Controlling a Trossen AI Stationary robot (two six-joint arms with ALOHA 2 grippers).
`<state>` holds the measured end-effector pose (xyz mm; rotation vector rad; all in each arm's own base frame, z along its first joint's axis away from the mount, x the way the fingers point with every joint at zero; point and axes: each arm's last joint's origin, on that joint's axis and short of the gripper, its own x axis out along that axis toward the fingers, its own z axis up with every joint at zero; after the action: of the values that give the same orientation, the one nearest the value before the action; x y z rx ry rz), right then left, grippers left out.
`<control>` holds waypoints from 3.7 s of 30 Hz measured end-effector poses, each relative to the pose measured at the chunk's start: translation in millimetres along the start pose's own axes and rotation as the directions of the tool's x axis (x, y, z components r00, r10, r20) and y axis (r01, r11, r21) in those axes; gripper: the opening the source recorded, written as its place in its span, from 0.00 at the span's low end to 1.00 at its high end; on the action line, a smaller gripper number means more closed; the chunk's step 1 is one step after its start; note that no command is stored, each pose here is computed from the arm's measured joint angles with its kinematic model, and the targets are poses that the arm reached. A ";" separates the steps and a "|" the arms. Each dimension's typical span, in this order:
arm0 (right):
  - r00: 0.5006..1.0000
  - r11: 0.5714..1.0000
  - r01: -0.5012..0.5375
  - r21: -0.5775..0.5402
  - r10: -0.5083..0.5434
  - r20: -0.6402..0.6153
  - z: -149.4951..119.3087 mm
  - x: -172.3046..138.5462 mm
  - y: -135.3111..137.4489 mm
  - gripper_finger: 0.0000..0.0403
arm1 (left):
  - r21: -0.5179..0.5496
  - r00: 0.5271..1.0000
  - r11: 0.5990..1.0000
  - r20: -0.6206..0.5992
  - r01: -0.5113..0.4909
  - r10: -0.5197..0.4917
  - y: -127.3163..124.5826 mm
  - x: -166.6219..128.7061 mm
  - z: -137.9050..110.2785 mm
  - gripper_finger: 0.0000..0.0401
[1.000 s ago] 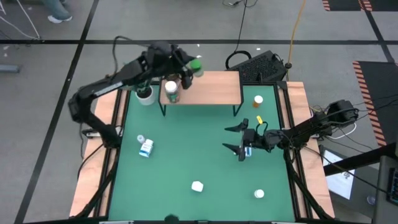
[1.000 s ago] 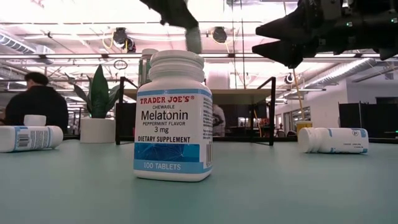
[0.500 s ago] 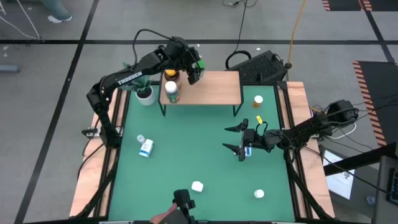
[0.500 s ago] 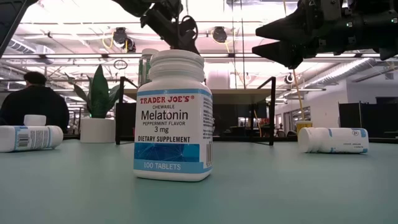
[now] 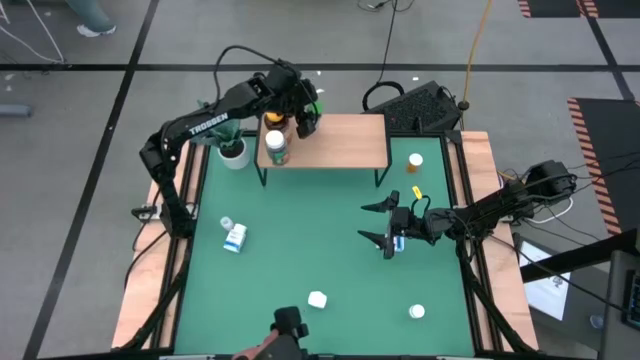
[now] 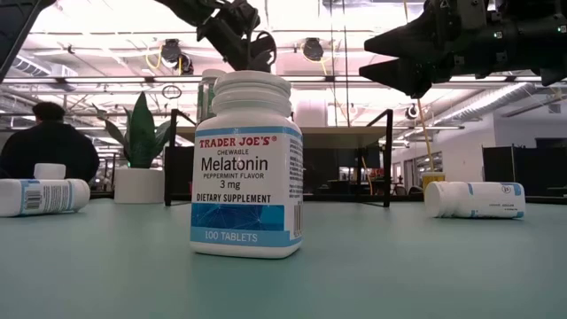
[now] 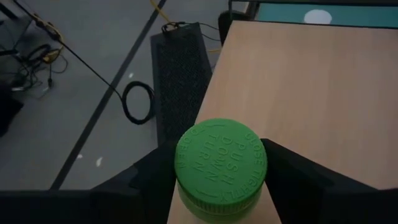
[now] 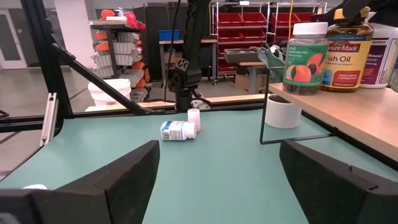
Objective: Pick and place medicine bottles onto shelf by color
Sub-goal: Put the green pill bottle on the shelf
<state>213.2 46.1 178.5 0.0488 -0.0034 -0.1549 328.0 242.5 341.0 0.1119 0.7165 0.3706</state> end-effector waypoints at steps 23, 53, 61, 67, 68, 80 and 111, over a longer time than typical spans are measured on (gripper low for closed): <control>1.000 1.000 0.000 -0.001 0.000 0.000 0.0 0.0 0.0 0.81 | 0.010 0.997 0.997 -0.030 -0.074 0.074 2.6 -0.8 -1.0 0.62; 1.000 1.000 0.020 -0.005 -0.020 0.001 0.4 1.6 -3.8 0.81 | 0.040 0.997 0.997 -0.032 -0.067 0.068 -1.4 -60.8 41.1 0.64; 0.999 0.999 0.046 -0.009 -0.046 0.003 0.7 3.8 -10.1 0.81 | 0.027 0.992 0.998 -0.112 -0.061 0.064 1.1 -24.2 45.3 0.64; 0.998 0.997 0.063 -0.036 -0.063 0.003 0.9 5.2 -14.4 0.81 | 0.031 0.978 0.997 -0.190 -0.076 0.081 6.9 -16.7 54.9 0.64; 0.998 0.997 0.064 -0.038 -0.064 0.003 0.8 5.4 -14.8 0.81 | 0.038 0.977 0.997 -0.201 -0.071 0.077 6.1 -13.4 52.2 0.64; 1.000 0.999 0.022 -0.032 -0.022 0.001 0.9 6.1 -15.4 0.81 | 0.037 0.960 0.998 -0.273 -0.052 0.060 12.5 -0.7 40.1 0.64; 1.000 0.999 0.022 -0.023 -0.022 0.001 0.9 6.1 -15.4 0.81 | 0.076 0.959 0.990 -0.251 -0.119 0.135 15.7 -0.1 43.7 0.36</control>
<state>216.8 30.0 178.6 0.0253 -0.0021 -0.1766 352.2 258.2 377.4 0.1700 0.9793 0.4921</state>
